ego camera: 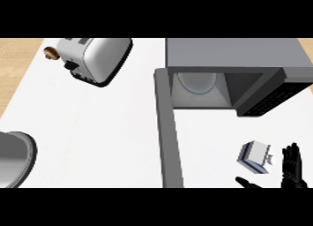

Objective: Pick up the milk, place it into the microwave and close the microwave

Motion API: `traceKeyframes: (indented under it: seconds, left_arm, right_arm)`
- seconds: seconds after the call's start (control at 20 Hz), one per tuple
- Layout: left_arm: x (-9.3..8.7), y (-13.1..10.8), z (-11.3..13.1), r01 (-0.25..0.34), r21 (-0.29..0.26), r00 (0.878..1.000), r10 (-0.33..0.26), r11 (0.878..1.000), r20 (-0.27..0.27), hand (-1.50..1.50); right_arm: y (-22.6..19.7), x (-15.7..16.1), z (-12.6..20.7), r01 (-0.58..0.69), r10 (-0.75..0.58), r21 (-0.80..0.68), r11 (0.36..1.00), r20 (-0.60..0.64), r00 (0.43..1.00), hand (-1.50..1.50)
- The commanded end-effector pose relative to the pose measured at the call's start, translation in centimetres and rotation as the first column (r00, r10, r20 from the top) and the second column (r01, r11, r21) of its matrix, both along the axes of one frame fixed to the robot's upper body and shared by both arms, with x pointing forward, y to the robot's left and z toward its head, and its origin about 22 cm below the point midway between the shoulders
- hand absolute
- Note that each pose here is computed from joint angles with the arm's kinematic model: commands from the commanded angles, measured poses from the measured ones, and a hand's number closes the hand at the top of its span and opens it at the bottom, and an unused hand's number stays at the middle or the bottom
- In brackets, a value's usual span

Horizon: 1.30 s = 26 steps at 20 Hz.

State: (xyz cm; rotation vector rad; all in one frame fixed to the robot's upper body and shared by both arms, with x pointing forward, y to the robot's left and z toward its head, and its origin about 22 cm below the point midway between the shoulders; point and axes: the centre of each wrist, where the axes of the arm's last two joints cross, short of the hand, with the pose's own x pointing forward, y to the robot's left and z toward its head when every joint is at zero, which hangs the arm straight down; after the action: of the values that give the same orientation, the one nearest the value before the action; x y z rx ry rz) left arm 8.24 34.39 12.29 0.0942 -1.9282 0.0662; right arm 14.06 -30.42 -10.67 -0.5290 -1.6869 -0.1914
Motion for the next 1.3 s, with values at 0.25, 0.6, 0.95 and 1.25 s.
traceKeyframes:
  seconds: [0.25,0.6,0.95,1.25]
  left_arm:
    - [-1.8,-0.2,-0.6,0.017,-0.005,0.999,-0.016,1.000,0.042,-1.50]
    - [-1.1,-0.6,1.5,0.009,0.005,1.000,-0.009,1.000,0.028,-1.50]
    - [1.1,0.0,-0.5,0.030,-0.034,0.999,-0.030,0.999,0.016,-1.50]
    - [-1.0,0.3,1.1,0.024,-0.004,0.999,-0.024,1.000,0.029,-1.50]
  right_arm:
    - [-3.2,1.5,-2.4,0.027,-0.027,-0.043,0.999,0.003,1.000,-1.50]
    - [-3.7,3.1,-4.5,0.004,-0.005,-0.059,0.998,-0.018,1.000,-1.50]
    - [-2.0,4.8,-5.8,-0.118,0.120,-0.051,0.992,0.041,0.992,1.50]
    - [-0.5,7.6,-5.0,-0.166,0.183,-0.148,0.975,0.111,0.977,1.50]
